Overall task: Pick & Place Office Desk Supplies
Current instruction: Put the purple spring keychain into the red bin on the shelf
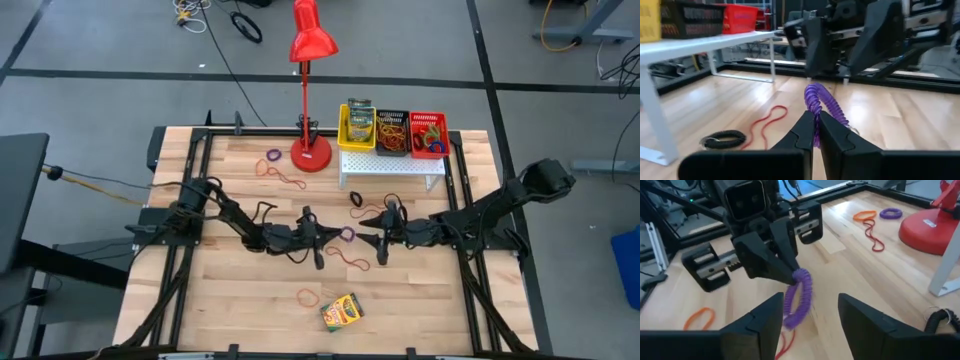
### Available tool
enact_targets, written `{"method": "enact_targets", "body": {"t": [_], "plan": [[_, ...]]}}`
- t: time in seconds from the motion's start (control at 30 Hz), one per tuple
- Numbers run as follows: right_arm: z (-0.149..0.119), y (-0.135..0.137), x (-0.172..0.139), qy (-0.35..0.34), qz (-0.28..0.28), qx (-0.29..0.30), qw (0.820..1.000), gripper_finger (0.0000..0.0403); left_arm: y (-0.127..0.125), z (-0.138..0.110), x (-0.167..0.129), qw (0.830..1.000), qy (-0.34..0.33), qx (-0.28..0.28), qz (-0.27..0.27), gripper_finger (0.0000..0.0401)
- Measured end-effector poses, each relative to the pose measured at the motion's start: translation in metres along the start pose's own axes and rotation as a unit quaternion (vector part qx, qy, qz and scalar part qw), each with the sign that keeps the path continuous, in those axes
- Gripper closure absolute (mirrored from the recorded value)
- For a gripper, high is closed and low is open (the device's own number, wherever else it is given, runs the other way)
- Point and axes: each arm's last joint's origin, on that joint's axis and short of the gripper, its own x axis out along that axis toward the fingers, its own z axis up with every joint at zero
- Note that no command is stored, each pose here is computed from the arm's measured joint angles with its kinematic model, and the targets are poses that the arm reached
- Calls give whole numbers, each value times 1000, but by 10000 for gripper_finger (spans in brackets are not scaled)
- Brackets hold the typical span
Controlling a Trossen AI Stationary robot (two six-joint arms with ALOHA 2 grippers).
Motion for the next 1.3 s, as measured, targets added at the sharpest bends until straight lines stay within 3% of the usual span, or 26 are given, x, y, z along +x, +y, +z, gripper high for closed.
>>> {"method": "enact_targets", "body": {"t": [0.13, 0.53, 0.67, 0.8, 0.97, 1.13, 1.3], "plan": [[-2, -4, 6, 10, 9, 40, 999, 202, 0, 1, 0, 1000, -7, 29, 6, 383], [-13, -11, 33, -6, 58, 32, 998, 208, -6, 3, -4, 998, -18, 64, -6, 383], [-13, -11, 35, -14, 62, 29, 998, 243, -9, 3, -6, 998, -17, 66, -5, 383], [-12, -9, 34, -19, 70, 10, 997, 302, -12, 3, -9, 998, -15, 66, 17, 376], [-13, -5, 32, -24, 75, -21, 997, 383, -17, 6, -14, 996, -9, 70, 58, 334], [-11, -2, 31, -39, 80, -29, 996, 377, -22, 15, -17, 997, 6, 67, 38, 280], [-10, -2, 30, -40, 74, -38, 996, 390, -21, 21, -22, 991, 58, 111, 47, 240]]}}
